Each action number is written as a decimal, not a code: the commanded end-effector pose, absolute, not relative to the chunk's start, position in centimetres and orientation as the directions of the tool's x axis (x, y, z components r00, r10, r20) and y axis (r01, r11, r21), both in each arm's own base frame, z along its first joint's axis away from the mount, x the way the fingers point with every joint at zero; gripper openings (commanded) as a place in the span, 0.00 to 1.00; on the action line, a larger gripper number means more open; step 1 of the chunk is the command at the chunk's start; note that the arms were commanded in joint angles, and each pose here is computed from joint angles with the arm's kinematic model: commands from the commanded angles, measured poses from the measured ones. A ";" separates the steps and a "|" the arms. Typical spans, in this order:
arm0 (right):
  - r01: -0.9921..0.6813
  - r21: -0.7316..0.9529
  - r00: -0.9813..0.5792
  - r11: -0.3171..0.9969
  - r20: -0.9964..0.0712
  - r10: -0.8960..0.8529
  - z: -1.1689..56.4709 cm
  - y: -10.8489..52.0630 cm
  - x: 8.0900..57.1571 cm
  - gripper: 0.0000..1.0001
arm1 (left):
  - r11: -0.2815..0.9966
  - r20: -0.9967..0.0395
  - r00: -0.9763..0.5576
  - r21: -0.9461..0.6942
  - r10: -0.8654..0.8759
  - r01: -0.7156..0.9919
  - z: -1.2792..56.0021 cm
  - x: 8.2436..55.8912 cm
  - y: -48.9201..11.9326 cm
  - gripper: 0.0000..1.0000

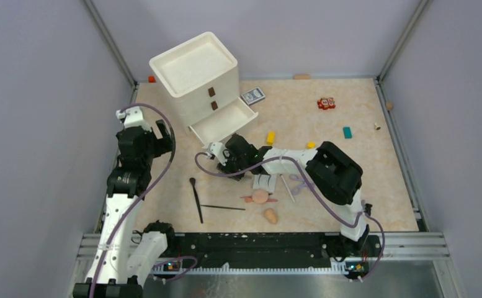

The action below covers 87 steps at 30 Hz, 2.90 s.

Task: Organize the makeup
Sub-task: Pick up the makeup brush from the center of the board, then place the makeup brush in the drawer, then pick up the makeup brush from the center of the board.

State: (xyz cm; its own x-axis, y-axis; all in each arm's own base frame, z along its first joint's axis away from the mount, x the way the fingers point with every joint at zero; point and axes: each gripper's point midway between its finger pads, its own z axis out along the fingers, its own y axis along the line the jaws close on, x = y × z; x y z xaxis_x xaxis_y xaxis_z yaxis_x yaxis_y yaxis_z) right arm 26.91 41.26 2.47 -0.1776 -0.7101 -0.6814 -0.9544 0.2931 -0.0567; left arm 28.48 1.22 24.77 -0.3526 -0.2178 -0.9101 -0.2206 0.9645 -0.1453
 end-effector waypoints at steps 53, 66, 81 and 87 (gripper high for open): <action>0.205 0.945 -0.398 0.254 -0.157 0.904 14.5 43.2 47.0 0.01 | 0.965 -0.923 -0.316 -0.157 -0.219 -0.211 25.8 28.8 1.1 0.99; 0.122 0.918 -0.381 0.377 -0.307 0.872 16.5 41.8 46.9 0.46 | 0.965 -0.924 -0.313 -0.157 -0.219 -0.210 25.8 28.8 1.1 0.99; -0.447 0.573 -0.269 0.687 -0.819 0.507 25.6 37.8 40.6 0.42 | 0.967 -0.922 -0.318 -0.161 -0.219 -0.199 25.7 29.0 0.9 0.99; -0.532 0.345 -0.246 0.773 -0.937 0.249 23.4 35.0 36.7 0.40 | 0.963 -0.926 -0.306 -0.161 -0.222 -0.215 26.1 28.7 1.2 0.99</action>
